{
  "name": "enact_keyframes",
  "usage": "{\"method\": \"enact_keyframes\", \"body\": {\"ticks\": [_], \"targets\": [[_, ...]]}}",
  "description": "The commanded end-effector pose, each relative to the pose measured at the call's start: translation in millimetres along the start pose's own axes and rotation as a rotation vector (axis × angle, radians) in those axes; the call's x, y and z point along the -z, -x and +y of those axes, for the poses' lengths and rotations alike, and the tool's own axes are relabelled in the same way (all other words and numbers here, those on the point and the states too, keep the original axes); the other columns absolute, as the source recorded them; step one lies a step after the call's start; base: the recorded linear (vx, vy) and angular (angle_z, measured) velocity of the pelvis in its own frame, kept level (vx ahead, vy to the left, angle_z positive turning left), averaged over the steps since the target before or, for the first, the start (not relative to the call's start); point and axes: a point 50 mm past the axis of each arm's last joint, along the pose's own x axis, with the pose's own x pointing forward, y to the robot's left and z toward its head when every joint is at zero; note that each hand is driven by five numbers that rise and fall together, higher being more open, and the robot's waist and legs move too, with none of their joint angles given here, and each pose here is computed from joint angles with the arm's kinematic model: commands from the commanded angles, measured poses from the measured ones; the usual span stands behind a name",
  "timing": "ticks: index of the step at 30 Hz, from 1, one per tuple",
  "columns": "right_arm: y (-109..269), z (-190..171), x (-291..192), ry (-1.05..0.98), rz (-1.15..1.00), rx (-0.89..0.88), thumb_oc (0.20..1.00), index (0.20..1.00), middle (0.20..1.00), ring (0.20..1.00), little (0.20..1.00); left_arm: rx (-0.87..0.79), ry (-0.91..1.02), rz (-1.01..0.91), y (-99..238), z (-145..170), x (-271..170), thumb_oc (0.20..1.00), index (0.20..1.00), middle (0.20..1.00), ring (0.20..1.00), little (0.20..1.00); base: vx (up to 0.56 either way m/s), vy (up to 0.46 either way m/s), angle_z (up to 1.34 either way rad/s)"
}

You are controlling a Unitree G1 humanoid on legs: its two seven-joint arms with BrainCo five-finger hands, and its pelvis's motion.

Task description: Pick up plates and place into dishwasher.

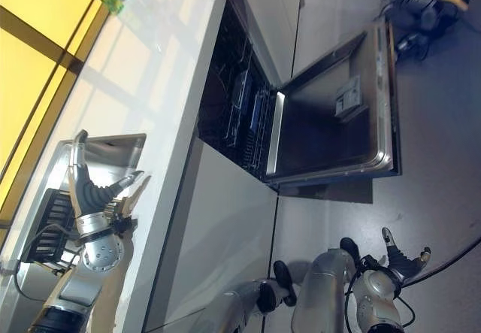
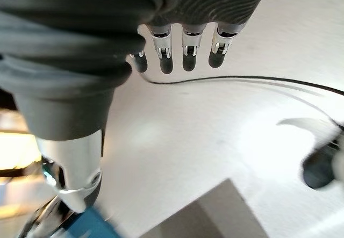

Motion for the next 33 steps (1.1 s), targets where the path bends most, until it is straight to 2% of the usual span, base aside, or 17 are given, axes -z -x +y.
{"method": "enact_keyframes", "body": {"ticks": [1, 5, 10, 16, 24, 30, 33], "targets": [[-4, 31, -35, -0.295, -0.078, -0.111, 1.000, 1.000, 1.000, 1.000, 1.000, -0.034, 0.021, 0.016, 6, -1, -2, 1.000, 1.000, 1.000, 1.000, 1.000, -0.03, 0.039, 0.11], [-9, 45, -53, -0.436, -0.097, -0.136, 1.000, 1.000, 1.000, 1.000, 1.000, -0.033, 0.037, 0.024, 10, -5, -5, 1.000, 1.000, 1.000, 1.000, 1.000, -0.01, 0.010, 0.08], [-11, 70, -84, -0.498, -0.195, -0.207, 1.000, 1.000, 1.000, 1.000, 1.000, -0.011, 0.051, 0.019, 11, -10, -9, 1.000, 1.000, 1.000, 1.000, 1.000, 0.04, -0.027, 0.10], [-5, 107, -147, -0.634, -0.367, -0.277, 1.000, 1.000, 1.000, 1.000, 1.000, -0.009, 0.058, 0.015, 7, -11, -13, 1.000, 1.000, 1.000, 1.000, 1.000, 0.00, -0.011, 0.04], [4, 128, -224, -0.829, -0.526, -0.392, 1.000, 1.000, 1.000, 1.000, 1.000, -0.004, 0.070, 0.015, 6, -8, -13, 1.000, 1.000, 1.000, 1.000, 1.000, 0.00, 0.000, 0.00], [35, 154, -259, -0.851, -0.635, -0.700, 1.000, 1.000, 1.000, 1.000, 1.000, -0.007, 0.078, 0.011, 2, -2, -12, 1.000, 1.000, 1.000, 1.000, 1.000, -0.01, -0.005, 0.00], [66, 178, -266, -0.783, -0.646, -1.045, 1.000, 1.000, 1.000, 1.000, 1.000, -0.013, 0.082, 0.000, -6, 2, -11, 1.000, 1.000, 1.000, 1.000, 1.000, -0.04, -0.031, -0.03]]}}
